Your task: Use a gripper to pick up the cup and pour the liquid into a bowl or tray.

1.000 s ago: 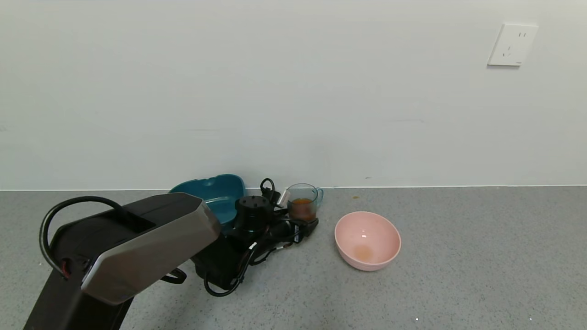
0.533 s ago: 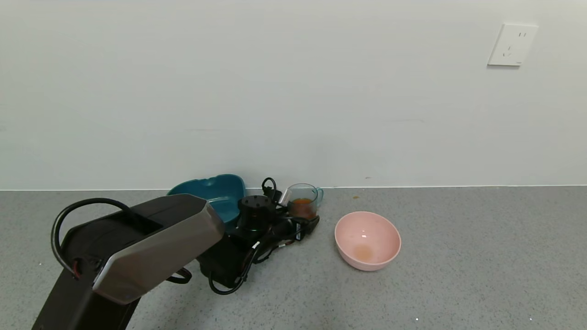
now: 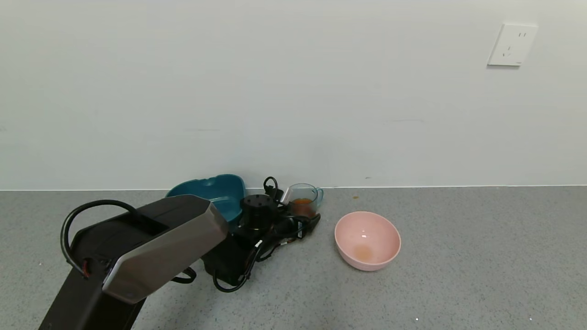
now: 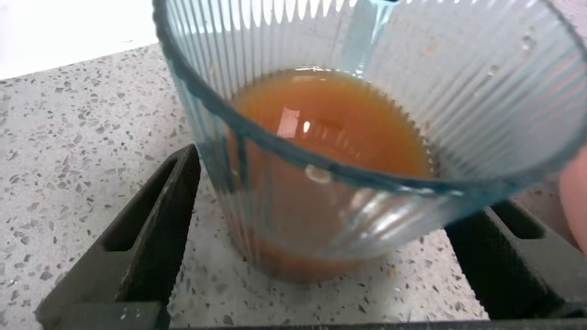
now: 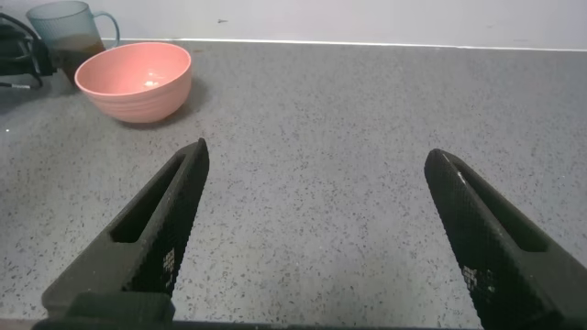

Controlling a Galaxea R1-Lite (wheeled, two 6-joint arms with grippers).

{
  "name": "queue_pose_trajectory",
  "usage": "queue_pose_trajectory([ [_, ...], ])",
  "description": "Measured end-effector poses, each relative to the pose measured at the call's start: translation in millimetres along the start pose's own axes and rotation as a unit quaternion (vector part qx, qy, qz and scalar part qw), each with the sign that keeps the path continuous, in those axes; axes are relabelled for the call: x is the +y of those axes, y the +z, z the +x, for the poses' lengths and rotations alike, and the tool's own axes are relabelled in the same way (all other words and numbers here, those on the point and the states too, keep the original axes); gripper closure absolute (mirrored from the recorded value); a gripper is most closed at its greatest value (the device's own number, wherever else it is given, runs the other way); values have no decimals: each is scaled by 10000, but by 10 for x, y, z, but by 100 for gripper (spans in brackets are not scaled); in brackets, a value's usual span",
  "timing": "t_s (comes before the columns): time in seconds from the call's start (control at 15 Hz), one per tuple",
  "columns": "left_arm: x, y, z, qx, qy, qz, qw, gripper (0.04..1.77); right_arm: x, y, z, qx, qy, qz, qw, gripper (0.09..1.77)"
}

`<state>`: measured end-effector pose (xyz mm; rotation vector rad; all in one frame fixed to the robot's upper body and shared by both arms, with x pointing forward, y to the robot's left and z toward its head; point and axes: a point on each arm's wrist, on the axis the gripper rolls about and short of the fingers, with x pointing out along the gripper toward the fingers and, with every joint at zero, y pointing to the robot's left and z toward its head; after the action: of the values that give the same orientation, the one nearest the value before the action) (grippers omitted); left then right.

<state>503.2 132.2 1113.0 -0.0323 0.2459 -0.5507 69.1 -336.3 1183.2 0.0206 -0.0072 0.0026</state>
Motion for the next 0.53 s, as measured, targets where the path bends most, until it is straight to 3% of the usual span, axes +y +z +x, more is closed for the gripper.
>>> queue_pose_trajectory([
  [0.53, -21, -3, 41, -16, -12, 8, 10000, 9, 0, 0, 0, 3, 4, -2, 10000, 15],
])
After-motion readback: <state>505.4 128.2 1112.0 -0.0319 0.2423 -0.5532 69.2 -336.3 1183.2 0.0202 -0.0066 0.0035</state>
